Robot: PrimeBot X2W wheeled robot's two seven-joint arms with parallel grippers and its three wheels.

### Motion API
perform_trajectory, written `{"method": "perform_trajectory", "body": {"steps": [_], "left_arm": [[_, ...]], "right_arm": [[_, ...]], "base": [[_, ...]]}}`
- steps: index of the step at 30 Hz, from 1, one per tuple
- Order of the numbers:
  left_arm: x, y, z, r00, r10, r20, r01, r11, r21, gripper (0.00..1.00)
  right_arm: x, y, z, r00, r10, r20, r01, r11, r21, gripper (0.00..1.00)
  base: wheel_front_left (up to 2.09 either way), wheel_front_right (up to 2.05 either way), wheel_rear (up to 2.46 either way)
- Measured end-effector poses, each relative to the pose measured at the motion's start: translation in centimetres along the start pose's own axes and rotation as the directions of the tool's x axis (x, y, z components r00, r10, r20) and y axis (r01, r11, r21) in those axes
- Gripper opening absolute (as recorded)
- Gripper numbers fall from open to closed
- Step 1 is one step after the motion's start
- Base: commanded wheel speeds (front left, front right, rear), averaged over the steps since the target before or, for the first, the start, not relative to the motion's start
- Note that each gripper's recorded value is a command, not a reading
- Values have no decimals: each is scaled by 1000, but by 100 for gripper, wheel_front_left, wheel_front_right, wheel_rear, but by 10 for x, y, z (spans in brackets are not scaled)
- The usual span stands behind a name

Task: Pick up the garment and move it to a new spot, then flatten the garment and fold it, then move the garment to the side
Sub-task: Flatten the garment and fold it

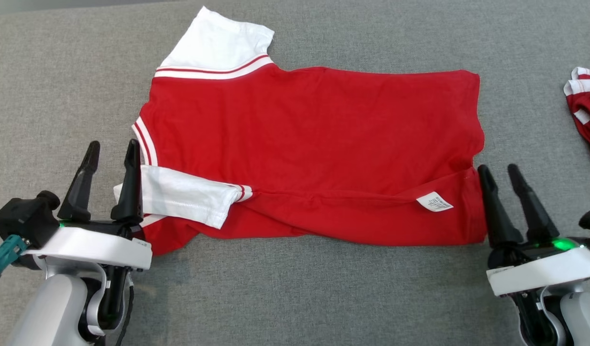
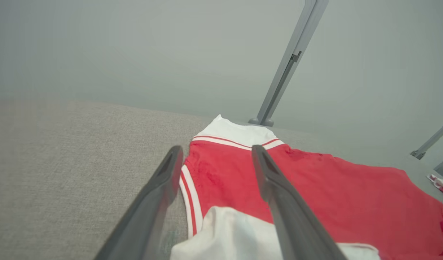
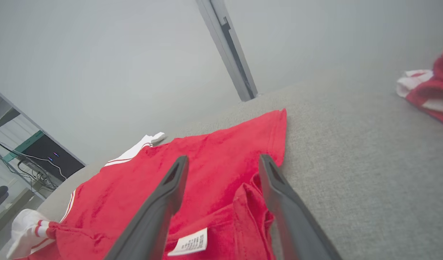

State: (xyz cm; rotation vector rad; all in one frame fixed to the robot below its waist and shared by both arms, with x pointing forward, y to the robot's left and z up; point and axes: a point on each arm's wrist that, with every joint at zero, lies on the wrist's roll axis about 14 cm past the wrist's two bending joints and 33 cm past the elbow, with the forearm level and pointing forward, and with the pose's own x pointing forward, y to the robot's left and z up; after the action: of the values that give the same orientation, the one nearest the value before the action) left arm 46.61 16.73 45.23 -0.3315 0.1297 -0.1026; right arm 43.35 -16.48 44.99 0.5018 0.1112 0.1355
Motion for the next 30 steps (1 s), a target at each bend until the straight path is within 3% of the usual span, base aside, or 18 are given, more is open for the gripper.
{"method": "perform_trajectory", "body": {"steps": [6, 11, 24, 30], "left_arm": [[3, -2, 33, 989, 24, 149, -37, 995, 89, 100], [-4, -6, 62, 968, 22, 249, -61, 987, 151, 100], [-59, 9, 9, 992, 70, 101, -90, 976, 198, 100], [-63, 12, 6, 992, 79, 94, -97, 974, 203, 100]], "right_arm": [[3, 1, 34, 992, 24, 127, -1, 983, -182, 100], [-5, 1, 43, 987, 14, 158, 25, 969, -248, 100], [-48, -10, 33, 988, -71, 138, 109, 952, -287, 100], [-53, -10, 31, 988, -75, 134, 111, 952, -285, 100]], "base": [[0, 0, 0], [0, 0, 0], [0, 0, 0], [0, 0, 0]]}}
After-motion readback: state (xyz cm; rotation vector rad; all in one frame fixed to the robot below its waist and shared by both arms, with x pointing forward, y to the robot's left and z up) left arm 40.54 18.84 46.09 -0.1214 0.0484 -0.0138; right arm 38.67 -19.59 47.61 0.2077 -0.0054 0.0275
